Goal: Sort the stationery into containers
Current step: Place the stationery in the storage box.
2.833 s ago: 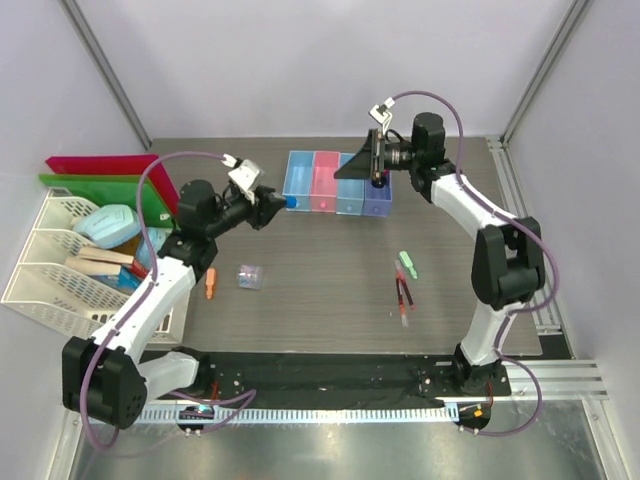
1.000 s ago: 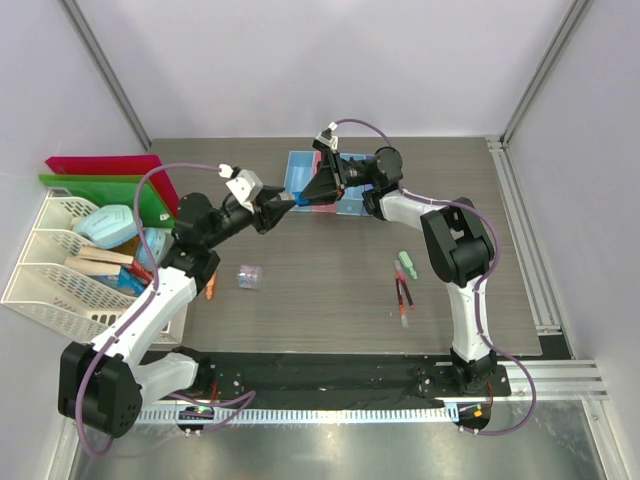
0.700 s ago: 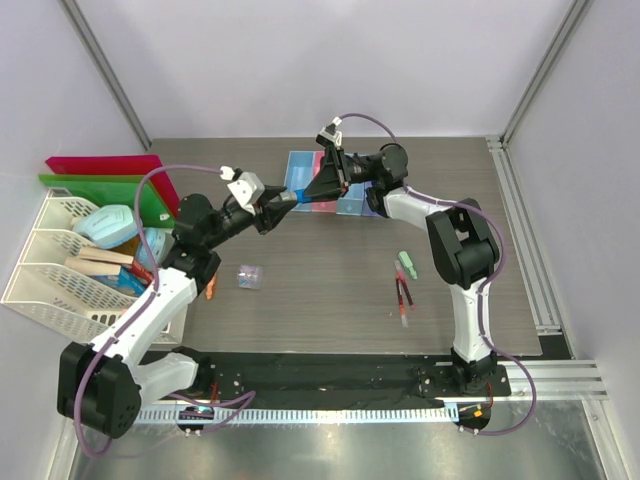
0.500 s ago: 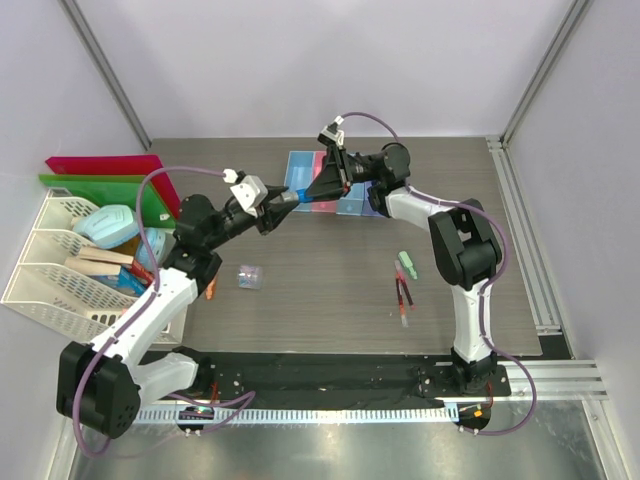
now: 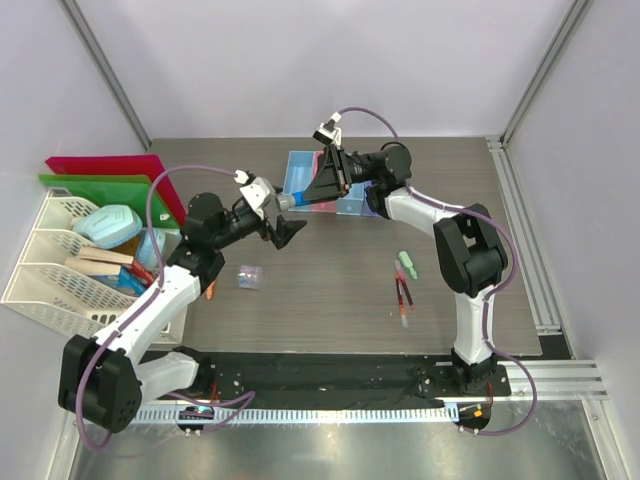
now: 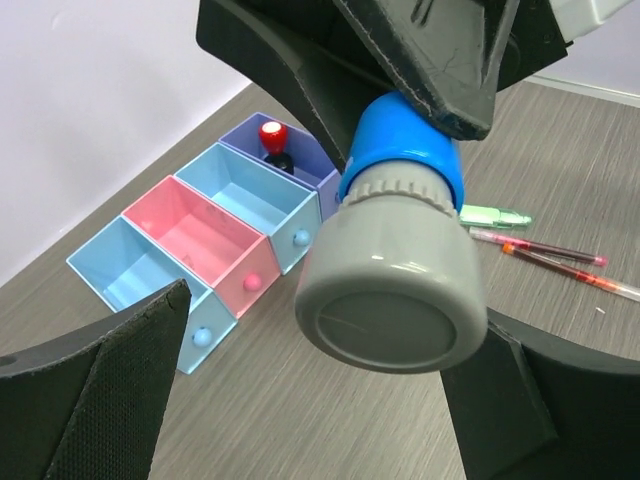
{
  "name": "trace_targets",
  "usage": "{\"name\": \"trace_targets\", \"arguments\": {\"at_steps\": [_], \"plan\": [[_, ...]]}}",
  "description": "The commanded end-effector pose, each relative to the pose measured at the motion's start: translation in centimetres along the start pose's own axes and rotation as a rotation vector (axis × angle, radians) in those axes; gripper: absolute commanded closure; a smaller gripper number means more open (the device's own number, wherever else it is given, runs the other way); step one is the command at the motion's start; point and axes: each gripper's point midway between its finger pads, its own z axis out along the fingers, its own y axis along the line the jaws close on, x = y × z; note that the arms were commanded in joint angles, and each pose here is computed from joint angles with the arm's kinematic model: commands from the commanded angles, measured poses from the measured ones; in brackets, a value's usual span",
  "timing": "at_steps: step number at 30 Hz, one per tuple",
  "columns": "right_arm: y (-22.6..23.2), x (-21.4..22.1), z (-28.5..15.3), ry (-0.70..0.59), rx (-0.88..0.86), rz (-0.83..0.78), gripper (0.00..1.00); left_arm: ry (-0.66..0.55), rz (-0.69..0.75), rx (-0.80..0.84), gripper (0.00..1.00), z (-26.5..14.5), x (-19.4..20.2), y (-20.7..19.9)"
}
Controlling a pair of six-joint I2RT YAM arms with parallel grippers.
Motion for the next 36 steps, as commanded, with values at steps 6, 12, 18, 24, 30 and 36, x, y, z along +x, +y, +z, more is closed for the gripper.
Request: {"name": "trace_targets", "arguments": {"at_steps": [6, 12, 18, 24, 30, 36], "plan": [[1.3, -3.2, -3.0, -0.105, 0.029, -0.260, 0.99, -0.004, 0.050, 0.016, 0.00, -1.4, -3.4, -0.6], [-0.2, -9.0, -9.3, -0.285, 0.158, -0.311, 0.99, -0.009, 0.093, -0.044, 0.00, -2.1, -4.4, 0.5], [-5.3, -15.2, -17.2, -0.416, 0.578, -0.418, 0.99, 0.027, 0.117, -0.107, 0.00, -2.6, -3.0, 1.8], [-10.1, -15.3, -24.9, -0.426, 1.021, -0.311, 0.99, 0.139, 0.177, -0.196, 0.00, -3.4, -0.6, 3.6], [-12.7, -11.1, -30.2, -0.242, 1.389, -0.315, 0.99, 0.262, 0.169, -0.251, 0.00, -4.6, 3.0, 4.3], [-12.4, -8.0, -33.0, 0.020, 1.601, -0.335, 0.99, 0.333, 0.157, -0.263, 0.00, -5.4, 5.5, 4.2]]}}
